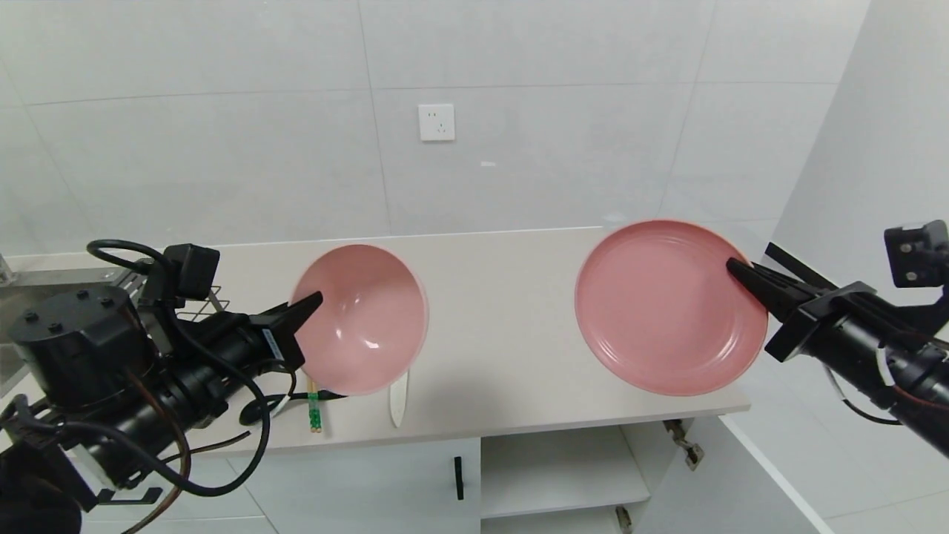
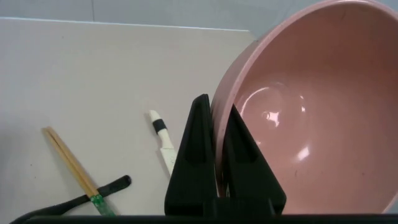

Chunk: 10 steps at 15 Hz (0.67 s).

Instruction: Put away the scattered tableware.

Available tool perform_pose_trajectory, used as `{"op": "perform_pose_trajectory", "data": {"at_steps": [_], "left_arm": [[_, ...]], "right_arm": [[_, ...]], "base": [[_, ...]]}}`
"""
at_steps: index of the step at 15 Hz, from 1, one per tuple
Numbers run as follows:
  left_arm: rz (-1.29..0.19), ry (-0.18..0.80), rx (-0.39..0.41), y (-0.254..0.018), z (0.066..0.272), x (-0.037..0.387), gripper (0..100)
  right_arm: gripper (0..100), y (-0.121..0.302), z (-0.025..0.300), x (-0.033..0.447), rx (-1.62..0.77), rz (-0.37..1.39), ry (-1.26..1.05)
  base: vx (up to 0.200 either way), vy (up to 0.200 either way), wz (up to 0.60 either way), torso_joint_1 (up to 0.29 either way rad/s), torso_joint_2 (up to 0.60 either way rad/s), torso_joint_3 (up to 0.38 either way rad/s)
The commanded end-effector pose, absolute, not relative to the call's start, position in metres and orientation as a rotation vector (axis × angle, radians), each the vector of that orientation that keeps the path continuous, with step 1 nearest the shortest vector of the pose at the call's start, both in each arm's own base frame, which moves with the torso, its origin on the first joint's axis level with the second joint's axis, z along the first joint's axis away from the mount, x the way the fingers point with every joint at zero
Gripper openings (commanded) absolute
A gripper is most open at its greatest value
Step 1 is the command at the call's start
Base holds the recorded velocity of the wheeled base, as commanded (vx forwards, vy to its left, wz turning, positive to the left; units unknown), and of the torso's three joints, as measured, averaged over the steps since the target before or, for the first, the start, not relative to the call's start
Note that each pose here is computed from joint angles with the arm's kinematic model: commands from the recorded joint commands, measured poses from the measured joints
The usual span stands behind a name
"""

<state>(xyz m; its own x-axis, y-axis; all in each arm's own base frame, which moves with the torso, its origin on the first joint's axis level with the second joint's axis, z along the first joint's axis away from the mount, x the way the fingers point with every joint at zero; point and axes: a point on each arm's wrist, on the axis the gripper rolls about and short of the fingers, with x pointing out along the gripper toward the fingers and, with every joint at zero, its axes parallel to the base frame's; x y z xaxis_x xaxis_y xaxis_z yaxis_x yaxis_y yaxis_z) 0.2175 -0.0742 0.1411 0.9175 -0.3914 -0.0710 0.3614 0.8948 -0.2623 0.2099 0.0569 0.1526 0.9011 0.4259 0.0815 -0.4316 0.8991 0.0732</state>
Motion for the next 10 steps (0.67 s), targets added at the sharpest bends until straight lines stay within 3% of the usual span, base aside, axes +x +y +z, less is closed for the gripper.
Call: {"op": "perform_pose_trajectory", "data": {"at_steps": [1, 7, 10], "left_arm": [[-0.412, 0.120, -0.253, -0.073, 0.141, 0.212, 0], [-0.410, 0.059, -0.266, -0.070, 0.152, 0.201, 0], [-0.283, 0.086, -0.262, -0.053, 0.139, 0.187, 0]], "right_arm": [[0, 0.066, 0.151, 0.209, 0.095, 0.488, -0.058], [0, 0.091, 0.146, 0.214, 0.102, 0.585, -0.059], [0, 0.090, 0.145, 0.214, 0.139, 0.577, -0.043]], "base": [[0.000, 0.000, 0.00, 0.000, 0.00, 0.000], [0.000, 0.000, 0.00, 0.000, 0.00, 0.000], [0.000, 0.000, 0.00, 0.000, 0.00, 0.000]]}}
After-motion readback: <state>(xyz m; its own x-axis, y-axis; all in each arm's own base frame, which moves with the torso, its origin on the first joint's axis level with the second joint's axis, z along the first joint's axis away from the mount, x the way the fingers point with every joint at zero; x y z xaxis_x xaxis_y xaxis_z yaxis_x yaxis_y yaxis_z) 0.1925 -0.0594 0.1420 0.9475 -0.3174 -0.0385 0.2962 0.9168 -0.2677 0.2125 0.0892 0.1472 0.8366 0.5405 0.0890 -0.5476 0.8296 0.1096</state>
